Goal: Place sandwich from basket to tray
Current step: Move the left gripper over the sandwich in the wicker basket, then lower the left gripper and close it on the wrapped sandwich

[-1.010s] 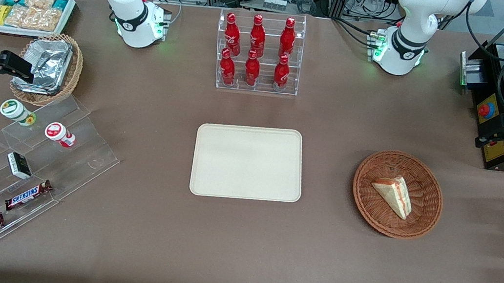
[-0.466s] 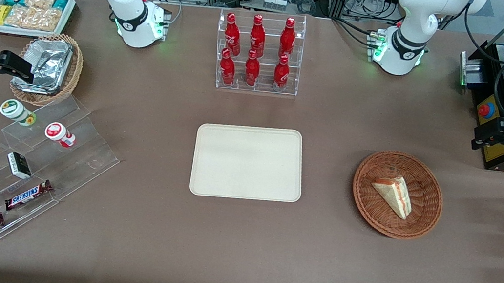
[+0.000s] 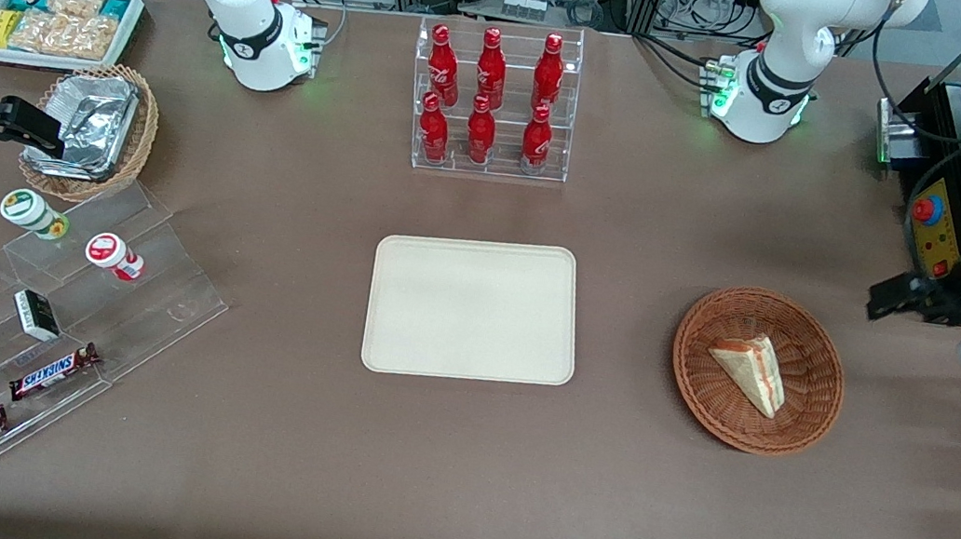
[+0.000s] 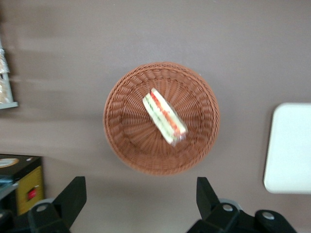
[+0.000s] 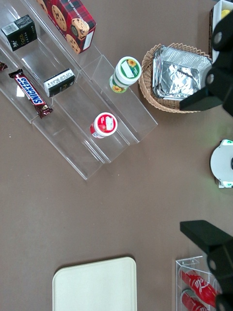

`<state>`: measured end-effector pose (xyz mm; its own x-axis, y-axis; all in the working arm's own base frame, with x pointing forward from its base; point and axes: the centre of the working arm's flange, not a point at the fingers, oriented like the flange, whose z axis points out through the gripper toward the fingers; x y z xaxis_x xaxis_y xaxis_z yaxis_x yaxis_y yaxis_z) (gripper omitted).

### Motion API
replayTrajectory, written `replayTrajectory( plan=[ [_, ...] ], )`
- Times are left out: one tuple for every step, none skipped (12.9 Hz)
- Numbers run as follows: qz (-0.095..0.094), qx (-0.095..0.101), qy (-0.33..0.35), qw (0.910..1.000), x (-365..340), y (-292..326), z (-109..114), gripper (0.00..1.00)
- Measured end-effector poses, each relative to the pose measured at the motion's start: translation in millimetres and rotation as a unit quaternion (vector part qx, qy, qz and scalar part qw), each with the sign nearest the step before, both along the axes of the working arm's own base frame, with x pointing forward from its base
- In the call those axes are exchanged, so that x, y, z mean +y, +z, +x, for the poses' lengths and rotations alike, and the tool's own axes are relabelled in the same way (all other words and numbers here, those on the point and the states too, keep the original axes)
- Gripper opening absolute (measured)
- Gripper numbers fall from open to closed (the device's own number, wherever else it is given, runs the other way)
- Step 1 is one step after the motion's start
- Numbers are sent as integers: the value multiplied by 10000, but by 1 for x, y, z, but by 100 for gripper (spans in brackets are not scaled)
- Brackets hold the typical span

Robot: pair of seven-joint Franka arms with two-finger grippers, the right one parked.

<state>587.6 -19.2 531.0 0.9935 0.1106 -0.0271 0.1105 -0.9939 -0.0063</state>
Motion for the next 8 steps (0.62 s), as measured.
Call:
replayTrajectory(
  plan=[
    [4, -49, 266, 9996, -5, -24, 1, 100],
    [3, -120, 520, 9986, -13, -48, 0, 100],
    [-7, -222, 749, 9969, -25, -70, -2, 100],
    [-22, -325, 986, 9946, -38, -92, -7, 100],
    [-45, -417, 1202, 9919, -47, -113, -12, 100],
    [-74, -498, 1408, 9888, -53, -134, -19, 100],
    [-95, -542, 1576, 9860, -54, -153, -27, 100],
    [-100, -547, 1680, 9842, -53, -169, -34, 100]
  ],
)
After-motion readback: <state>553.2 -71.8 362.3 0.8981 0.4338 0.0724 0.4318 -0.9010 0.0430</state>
